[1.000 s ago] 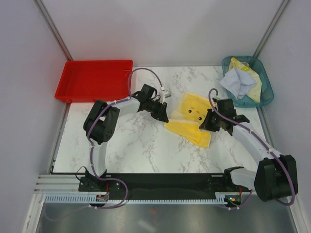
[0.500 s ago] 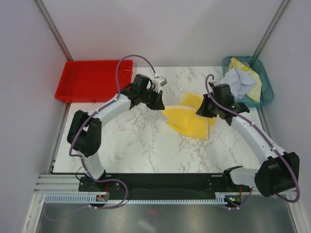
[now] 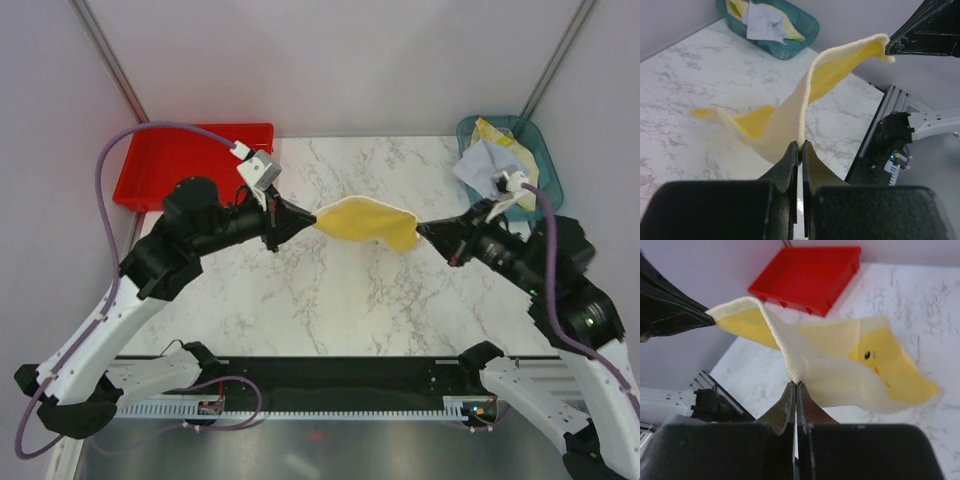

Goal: Fold and stack the towels
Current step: Flatten out the crumpled towel

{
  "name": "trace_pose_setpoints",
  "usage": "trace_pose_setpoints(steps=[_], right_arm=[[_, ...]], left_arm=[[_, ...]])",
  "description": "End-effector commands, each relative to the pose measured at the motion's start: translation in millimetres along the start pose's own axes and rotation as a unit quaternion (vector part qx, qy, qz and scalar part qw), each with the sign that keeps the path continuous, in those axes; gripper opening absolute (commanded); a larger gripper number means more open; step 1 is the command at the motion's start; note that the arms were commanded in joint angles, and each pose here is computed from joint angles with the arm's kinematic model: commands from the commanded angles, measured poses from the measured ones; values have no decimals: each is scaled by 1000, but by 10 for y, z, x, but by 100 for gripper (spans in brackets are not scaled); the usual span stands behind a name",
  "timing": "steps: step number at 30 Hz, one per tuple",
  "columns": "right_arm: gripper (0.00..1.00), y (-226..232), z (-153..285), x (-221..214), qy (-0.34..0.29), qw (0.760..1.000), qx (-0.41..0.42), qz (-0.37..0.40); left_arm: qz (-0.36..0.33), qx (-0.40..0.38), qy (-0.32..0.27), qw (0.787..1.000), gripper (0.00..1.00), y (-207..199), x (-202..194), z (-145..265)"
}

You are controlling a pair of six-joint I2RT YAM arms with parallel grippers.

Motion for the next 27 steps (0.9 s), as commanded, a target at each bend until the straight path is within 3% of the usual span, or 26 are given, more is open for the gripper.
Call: trace_pose_setpoints(steps=[1, 7, 11, 13, 16, 22, 27], right_arm=[[0, 344, 446, 279, -82, 993, 90, 11], [0, 440, 485, 671, -123, 988, 87, 27], [0, 341, 266, 876, -131, 990, 40, 30], [0, 264, 184, 970, -141, 989, 5, 35], [0, 22, -184, 899, -107, 992, -57, 46], [0, -558, -1084, 417, -26, 988, -126, 81], [0, -1164, -1781, 278, 9, 988, -126, 89]], left_arm=[[57, -3, 28, 998, 2, -153, -211, 119], [56, -27, -16, 998, 2, -374, 96, 269], [37, 50, -61, 996, 2, -299, 489, 320], [19, 112, -47, 992, 2, -118, 516, 124], [10, 214, -40, 976, 2, 238, 569, -95], [71, 243, 47, 966, 2, 1161, 230, -693], [91, 258, 63, 960, 2, 1914, 50, -1125]])
Point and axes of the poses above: each gripper's point midway between its finger pads, its own z axis back along the fingers, its own y axis along the line the jaws close on, x = y × z, the point moved 7 cm from there along z, back along the fingers, and after that the axes turned 7 degrees about z, right-handed, at the moved point
